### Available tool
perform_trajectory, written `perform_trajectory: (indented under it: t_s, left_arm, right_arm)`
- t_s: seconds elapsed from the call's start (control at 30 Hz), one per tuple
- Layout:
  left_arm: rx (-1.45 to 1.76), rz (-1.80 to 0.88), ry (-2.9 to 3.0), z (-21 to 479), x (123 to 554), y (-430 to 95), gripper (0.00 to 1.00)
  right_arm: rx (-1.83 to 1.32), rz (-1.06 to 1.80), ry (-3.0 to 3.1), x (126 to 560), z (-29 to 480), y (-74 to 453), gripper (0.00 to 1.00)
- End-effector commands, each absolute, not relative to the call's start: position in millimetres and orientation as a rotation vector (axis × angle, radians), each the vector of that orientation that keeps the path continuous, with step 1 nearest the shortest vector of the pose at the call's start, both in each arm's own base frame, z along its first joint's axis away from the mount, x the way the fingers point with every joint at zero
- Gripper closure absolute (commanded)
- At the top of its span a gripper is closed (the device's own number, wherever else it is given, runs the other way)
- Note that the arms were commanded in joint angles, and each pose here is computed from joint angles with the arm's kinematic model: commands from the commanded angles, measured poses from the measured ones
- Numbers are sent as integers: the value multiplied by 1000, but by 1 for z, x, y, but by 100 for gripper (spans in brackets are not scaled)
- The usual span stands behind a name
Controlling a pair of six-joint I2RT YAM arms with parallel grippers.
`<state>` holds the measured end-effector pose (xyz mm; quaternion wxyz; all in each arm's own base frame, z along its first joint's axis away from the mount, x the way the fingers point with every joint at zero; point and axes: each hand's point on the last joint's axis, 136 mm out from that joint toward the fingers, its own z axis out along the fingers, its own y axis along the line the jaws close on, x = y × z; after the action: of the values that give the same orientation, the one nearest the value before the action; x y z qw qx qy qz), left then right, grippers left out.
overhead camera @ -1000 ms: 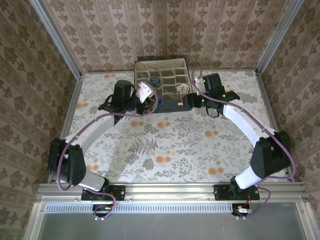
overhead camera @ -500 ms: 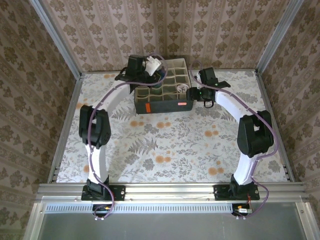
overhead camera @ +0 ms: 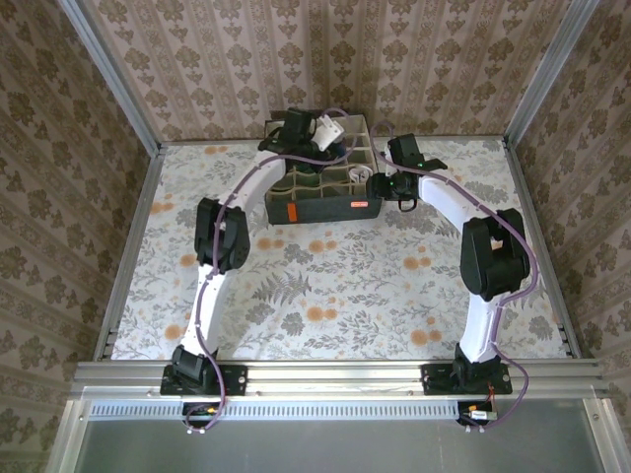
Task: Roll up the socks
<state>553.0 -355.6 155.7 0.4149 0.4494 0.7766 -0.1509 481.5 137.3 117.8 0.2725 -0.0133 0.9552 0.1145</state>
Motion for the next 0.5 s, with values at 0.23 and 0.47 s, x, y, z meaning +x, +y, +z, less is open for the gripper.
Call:
perform_trajectory:
  t_s: [0.23,0.47]
  left_arm:
    - [1102,-276,2061,115,570,-350,100]
    - [1049,-211,2091,111,581,-335,100]
  right_arm:
    - [-24,269,2638,483,90,132,45]
    - [-26,286,2663,482,80,134,46]
